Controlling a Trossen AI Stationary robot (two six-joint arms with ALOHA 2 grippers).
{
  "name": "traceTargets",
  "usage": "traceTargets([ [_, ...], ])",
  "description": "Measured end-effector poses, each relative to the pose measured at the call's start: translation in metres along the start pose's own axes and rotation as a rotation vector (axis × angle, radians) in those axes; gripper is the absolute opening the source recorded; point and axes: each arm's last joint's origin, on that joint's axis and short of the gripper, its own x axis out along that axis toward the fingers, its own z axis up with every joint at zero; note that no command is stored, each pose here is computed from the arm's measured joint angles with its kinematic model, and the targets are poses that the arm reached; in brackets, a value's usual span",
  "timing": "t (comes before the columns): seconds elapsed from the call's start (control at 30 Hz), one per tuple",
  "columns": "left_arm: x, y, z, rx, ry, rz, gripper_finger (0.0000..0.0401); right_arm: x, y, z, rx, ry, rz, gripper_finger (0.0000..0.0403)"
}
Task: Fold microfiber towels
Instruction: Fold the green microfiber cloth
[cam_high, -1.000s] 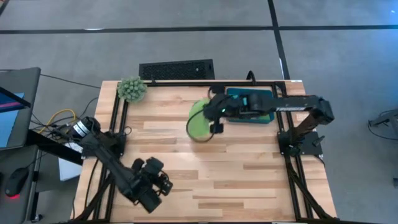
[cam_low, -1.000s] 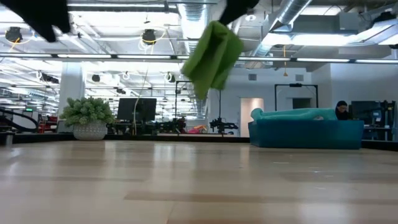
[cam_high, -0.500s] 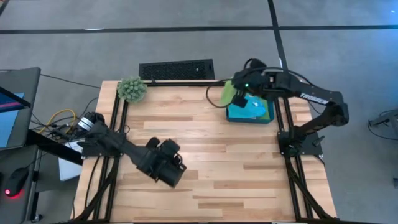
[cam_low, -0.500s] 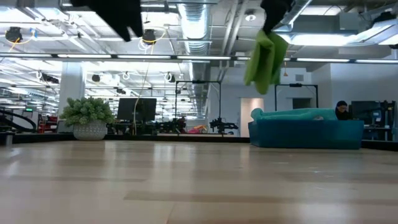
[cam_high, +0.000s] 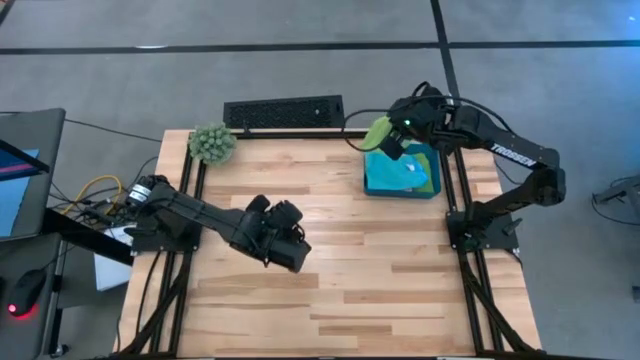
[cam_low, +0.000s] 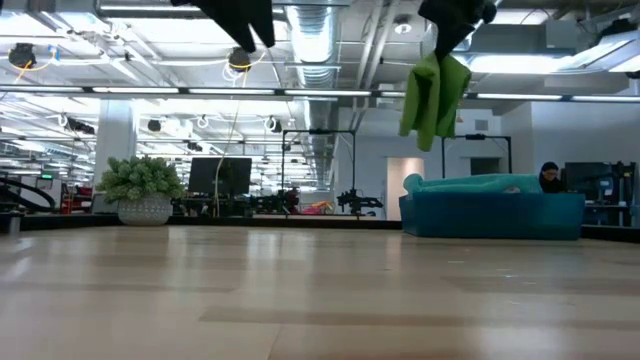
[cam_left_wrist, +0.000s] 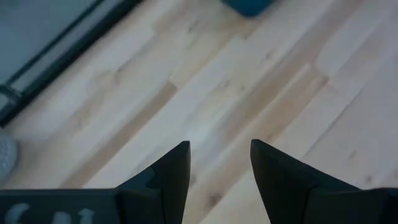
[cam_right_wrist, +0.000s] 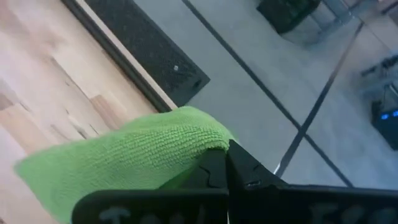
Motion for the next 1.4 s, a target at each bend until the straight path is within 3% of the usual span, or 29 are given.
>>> traceTargets([
  [0.23, 0.001, 0.006, 0.016, 0.006, -0.054, 0.027, 0.0162, 0.005, -0.012, -0.009, 0.091, -0.008, -0.075, 0.0001],
  [0.47, 0.007, 0.011, 0.024, 0.029, -0.05, 0.043, 0.0162, 0.041, -0.017, -0.032, 0.095, 0.036, -0.137, 0.0001],
  [0.63, 0.012, 0.015, 0.028, 0.034, -0.016, 0.037, 0.0162, 0.068, -0.013, -0.041, 0.145, 0.003, -0.112, 0.0001],
  [0.8, 0.014, 0.017, 0.03, 0.028, 0.006, 0.029, 0.0162, 0.088, -0.002, -0.063, 0.136, 0.09, -0.078, 0.0001],
  [1.0, 0.014, 0.017, 0.03, 0.029, 0.008, 0.03, 0.0162, 0.094, 0.012, -0.083, 0.054, 0.173, -0.028, 0.0002],
  [1.4, 0.014, 0.017, 0.03, 0.033, 0.022, 0.019, 0.0162, 0.076, 0.015, -0.097, -0.329, 0.267, 0.019, 0.0002],
])
